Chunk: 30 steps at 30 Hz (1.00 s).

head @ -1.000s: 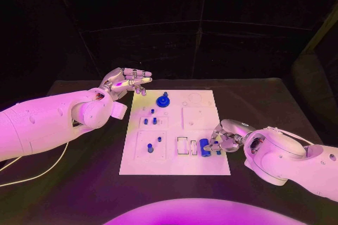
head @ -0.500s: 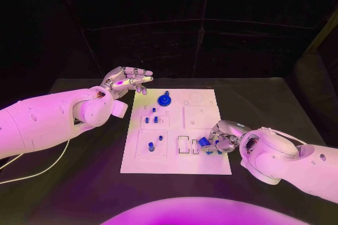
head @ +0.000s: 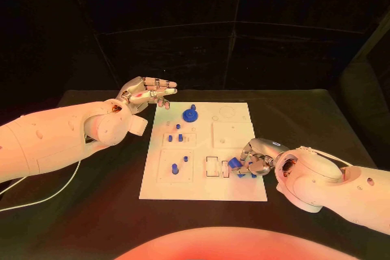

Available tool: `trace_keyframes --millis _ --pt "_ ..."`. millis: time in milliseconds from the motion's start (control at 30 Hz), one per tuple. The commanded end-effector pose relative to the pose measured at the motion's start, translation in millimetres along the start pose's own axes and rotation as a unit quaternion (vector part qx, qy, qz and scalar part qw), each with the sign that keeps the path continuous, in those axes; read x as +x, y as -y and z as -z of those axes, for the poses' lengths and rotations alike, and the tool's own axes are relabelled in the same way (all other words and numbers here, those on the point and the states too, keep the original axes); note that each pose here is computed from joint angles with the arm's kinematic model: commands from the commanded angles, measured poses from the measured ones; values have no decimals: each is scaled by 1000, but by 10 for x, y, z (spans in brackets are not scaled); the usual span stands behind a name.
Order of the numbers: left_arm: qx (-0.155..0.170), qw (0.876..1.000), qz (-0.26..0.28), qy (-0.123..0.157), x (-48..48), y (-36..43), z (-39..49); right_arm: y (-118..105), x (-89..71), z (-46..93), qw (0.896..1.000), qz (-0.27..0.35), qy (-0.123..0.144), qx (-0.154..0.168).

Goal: Assemble the parts on the task board

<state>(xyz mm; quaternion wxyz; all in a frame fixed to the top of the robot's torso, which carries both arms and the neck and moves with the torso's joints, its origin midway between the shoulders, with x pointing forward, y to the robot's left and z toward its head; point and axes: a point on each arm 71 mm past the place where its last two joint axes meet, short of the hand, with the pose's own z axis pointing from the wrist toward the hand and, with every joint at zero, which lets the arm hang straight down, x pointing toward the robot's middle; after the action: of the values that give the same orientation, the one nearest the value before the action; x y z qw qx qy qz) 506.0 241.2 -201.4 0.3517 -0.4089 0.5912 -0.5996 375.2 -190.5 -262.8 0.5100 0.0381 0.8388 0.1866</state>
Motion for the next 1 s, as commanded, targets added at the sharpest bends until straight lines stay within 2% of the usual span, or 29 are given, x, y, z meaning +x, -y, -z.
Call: trace_keyframes --millis 33,300,467,700,1000 --pt "1 1000 3 -7 12 11 0 18 8 40 1000 -21 3 7" --pt "1 1000 3 -8 15 6 1 19 -55 196 998 -64 19 5" --pt "1 1000 3 -8 17 5 2 -32 -73 232 996 -87 21 0" --pt "1 1000 3 -9 21 6 4 -134 -59 209 994 -106 21 -9" --pt "1 1000 4 -10 37 6 0 -277 5 83 994 -110 8 -15"
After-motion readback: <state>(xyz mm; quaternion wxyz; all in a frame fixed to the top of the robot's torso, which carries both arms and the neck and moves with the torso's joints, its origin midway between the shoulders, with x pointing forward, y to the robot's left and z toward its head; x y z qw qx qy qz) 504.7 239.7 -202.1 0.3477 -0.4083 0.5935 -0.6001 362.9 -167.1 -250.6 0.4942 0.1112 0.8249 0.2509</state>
